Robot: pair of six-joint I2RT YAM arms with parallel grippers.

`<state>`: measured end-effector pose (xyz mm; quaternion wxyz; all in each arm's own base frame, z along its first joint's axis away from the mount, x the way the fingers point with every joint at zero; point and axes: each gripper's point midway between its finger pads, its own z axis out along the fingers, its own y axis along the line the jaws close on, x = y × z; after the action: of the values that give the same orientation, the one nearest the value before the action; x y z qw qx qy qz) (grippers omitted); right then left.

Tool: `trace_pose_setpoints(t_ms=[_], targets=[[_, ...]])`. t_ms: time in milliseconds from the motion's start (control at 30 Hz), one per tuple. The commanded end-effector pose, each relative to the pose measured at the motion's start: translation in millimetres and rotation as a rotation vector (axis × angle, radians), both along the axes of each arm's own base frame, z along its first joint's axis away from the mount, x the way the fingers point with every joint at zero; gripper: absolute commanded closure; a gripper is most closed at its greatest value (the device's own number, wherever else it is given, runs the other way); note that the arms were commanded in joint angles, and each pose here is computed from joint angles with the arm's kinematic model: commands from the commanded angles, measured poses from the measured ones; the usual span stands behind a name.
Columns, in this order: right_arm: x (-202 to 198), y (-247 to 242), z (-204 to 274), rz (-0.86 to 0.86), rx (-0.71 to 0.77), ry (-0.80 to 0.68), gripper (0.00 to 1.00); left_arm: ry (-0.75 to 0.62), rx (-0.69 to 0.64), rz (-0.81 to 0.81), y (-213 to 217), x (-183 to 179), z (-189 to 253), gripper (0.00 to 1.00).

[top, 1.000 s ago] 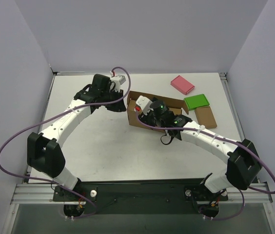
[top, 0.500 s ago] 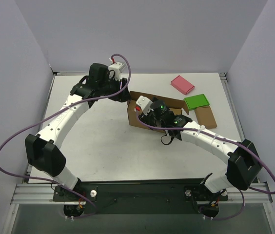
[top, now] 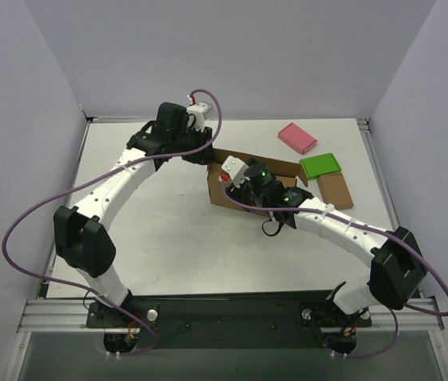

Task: Fold the paper box

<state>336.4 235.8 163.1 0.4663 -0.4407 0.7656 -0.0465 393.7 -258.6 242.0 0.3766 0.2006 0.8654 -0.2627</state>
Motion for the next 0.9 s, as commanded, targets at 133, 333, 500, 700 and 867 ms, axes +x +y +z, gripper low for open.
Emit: trace_pose_setpoints(t_ms=[133, 333, 500, 700, 867], targets=[[-22, -16, -28, -0.009, -0.055, 0.120, 0.33, -0.056, 0.037, 0.014, -3, 6, 13, 0.67], [-22, -14, -28, -0.009, -0.054, 0.121, 0.34, -0.047, 0.080, 0.013, -5, 0, 4, 0.77], [-23, -14, -27, -0.008, -0.052, 0.119, 0.33, -0.048, 0.103, 0.025, -3, -1, 1, 0.85], [-22, -15, -28, -0.014, -0.052, 0.122, 0.33, -0.026, 0.097, 0.020, -4, -6, -6, 0.96], [-22, -15, -29, -0.013, -0.053, 0.123, 0.33, -0.003, 0.065, 0.029, -12, -10, -7, 0.99]])
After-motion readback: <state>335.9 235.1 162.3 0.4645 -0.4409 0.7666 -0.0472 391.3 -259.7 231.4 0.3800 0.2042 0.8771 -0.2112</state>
